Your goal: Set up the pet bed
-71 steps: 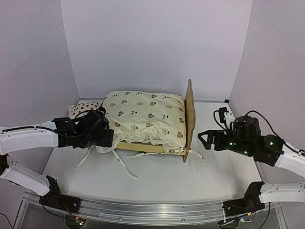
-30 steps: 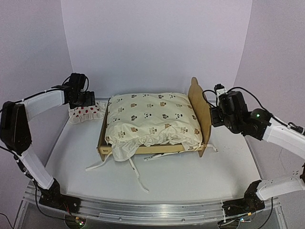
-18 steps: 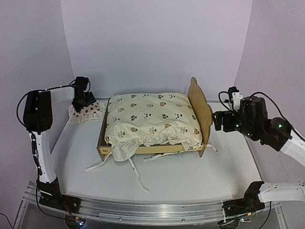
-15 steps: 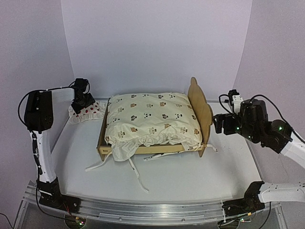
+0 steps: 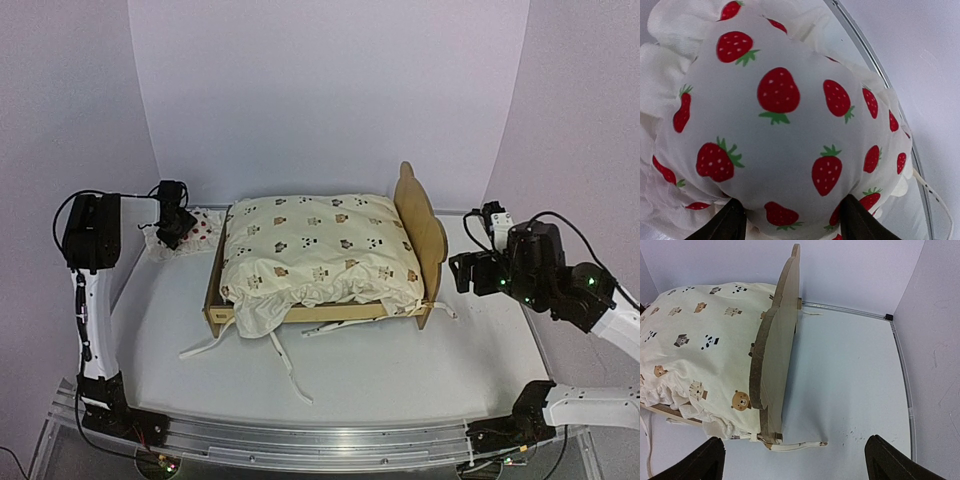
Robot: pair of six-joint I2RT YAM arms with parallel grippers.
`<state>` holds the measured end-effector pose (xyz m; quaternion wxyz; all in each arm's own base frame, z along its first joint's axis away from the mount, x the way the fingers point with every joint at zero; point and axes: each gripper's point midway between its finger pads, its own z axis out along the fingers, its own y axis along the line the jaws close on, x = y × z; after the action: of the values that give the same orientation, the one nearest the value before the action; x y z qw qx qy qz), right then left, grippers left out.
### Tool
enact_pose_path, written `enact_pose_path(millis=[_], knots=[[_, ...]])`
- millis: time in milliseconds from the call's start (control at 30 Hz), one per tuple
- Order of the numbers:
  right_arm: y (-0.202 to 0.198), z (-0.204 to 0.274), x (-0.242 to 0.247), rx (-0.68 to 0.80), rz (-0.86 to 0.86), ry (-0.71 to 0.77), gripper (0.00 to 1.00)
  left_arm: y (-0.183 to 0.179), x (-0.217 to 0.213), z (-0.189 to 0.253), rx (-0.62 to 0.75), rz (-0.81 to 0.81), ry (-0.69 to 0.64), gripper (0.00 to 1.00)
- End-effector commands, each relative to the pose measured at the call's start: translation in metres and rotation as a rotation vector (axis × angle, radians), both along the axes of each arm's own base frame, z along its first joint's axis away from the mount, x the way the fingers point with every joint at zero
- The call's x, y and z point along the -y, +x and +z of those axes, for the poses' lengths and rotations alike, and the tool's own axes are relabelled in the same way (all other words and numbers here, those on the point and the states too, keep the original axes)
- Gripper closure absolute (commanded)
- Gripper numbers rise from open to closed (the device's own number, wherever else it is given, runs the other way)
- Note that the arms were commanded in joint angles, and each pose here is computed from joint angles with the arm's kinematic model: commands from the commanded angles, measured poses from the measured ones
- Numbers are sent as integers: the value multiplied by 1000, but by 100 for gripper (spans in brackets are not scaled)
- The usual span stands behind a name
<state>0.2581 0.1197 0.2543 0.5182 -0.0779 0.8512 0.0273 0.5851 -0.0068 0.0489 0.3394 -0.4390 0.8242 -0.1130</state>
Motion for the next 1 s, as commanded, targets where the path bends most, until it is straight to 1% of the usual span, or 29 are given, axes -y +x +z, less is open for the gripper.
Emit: enact_pose_path(millis=[0,33,67,133,167,200,300,400,467,567,667,700,767,833,900,967], knots=[[-1,3,1,13,-3,25,2,9,-2,-4,84,12,-62,55],[-2,4,1,15,-2,27,2,8,-1,-4,95,-2,-67,68],[-2,5,1,17,-2,29,2,7,-1,-4,104,-7,-68,77],[-3,7,2,23,1,37,2,4,-1,1,120,-26,-66,90],[-4,8,2,24,2,41,2,3,1,5,126,-42,-64,95],[-4,9,1,26,4,47,2,1,3,11,131,-65,-58,98],[-5,11,0,29,11,60,2,-8,13,35,157,-152,-29,100],[-6,15,-1,34,22,71,2,-23,29,80,238,-267,16,100],[-7,18,-2,37,30,77,2,-35,41,113,289,-346,91,100],[-8,22,-5,42,51,85,2,-56,62,155,315,-433,205,100],[-7,30,-8,55,68,83,2,-78,72,185,310,-445,314,100],[-7,33,-7,63,67,76,2,-85,79,196,327,-464,331,100],[-8,40,-9,76,88,74,2,-98,97,219,388,-541,349,100],[-11,49,-18,80,144,98,2,-111,120,240,456,-659,353,100],[-18,57,-36,68,243,142,2,-124,149,249,501,-798,321,100],[-24,63,-55,37,336,193,2,-138,172,249,509,-897,310,100]])
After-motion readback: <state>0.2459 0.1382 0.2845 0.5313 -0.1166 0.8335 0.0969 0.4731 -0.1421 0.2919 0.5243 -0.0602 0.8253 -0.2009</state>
